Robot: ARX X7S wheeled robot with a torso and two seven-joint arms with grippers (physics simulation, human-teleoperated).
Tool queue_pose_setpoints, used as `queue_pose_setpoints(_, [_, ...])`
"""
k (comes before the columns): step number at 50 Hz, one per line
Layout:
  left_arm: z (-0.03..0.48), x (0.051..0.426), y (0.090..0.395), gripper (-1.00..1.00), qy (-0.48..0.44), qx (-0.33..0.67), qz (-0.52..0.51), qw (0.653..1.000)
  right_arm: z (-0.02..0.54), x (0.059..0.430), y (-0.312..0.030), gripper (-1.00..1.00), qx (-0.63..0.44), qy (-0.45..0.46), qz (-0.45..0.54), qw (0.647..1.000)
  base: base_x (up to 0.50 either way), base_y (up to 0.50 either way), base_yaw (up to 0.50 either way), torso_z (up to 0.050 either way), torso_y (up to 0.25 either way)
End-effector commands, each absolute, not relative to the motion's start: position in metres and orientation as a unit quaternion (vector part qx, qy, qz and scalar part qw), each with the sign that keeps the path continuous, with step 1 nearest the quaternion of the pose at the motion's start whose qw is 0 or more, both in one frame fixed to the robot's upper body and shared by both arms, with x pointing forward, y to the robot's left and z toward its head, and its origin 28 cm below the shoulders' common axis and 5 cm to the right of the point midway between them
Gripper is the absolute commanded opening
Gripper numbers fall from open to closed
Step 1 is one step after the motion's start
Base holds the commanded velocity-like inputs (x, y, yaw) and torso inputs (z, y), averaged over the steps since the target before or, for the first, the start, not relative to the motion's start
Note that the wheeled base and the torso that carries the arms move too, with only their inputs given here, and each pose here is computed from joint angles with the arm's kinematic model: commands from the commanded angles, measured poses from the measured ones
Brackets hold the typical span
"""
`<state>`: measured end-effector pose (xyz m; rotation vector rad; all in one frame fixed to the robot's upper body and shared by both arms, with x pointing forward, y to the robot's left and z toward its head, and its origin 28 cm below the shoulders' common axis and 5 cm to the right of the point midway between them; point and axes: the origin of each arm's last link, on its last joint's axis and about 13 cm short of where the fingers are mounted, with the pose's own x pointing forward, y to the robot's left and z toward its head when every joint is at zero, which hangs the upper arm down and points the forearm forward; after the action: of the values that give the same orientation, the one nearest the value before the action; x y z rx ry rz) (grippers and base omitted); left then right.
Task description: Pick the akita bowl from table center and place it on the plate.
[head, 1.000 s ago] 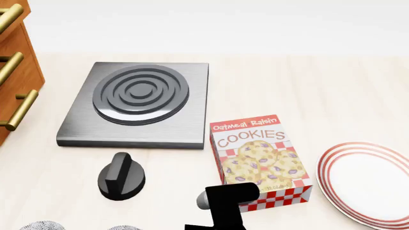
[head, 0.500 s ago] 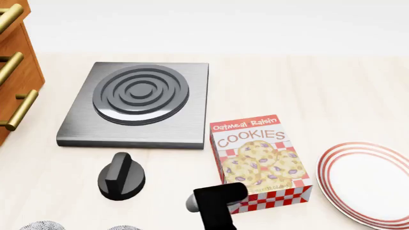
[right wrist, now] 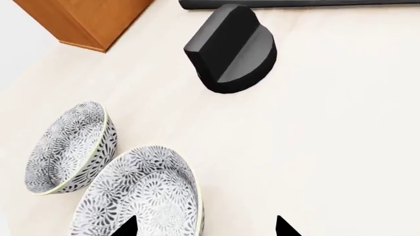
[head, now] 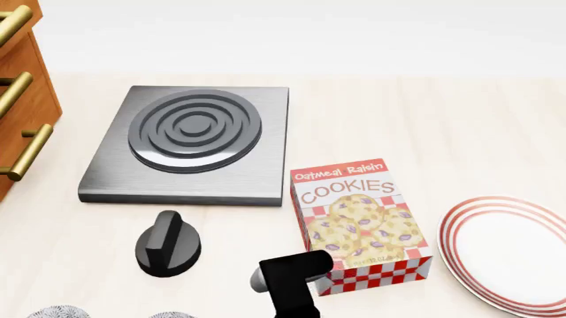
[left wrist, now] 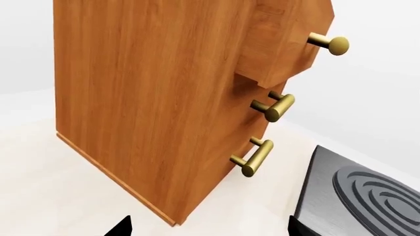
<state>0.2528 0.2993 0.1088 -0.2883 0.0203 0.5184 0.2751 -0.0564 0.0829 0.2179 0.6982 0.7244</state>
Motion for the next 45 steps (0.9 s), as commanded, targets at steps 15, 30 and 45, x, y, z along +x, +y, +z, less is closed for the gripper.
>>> queue_pose_setpoints(15, [0.1019, 0.2496, 0.2988, 1.00, -0.001, -0.160, 0.251, 0.955, 0.0804, 0.2838, -0.0490, 1.00, 0.096, 0.344, 0.362, 0.861, 0.00, 0.00, 0.00, 0.000, 0.000])
queue_pose_setpoints(30, [0.1020, 0.2493, 0.2990, 1.00, -0.001, -0.160, 0.251, 0.955, 0.0814, 0.2839, -0.0462, 1.00, 0.088, 0.346, 0.378, 0.854, 0.00, 0.00, 0.00, 0.000, 0.000])
queue_pose_setpoints(45, [0.1029, 0.2489, 0.2996, 1.00, -0.003, -0.161, 0.252, 0.954, 0.0756, 0.2843, -0.0452, 1.00, 0.087, 0.355, 0.383, 0.848, 0.00, 0.00, 0.00, 0.000, 0.000])
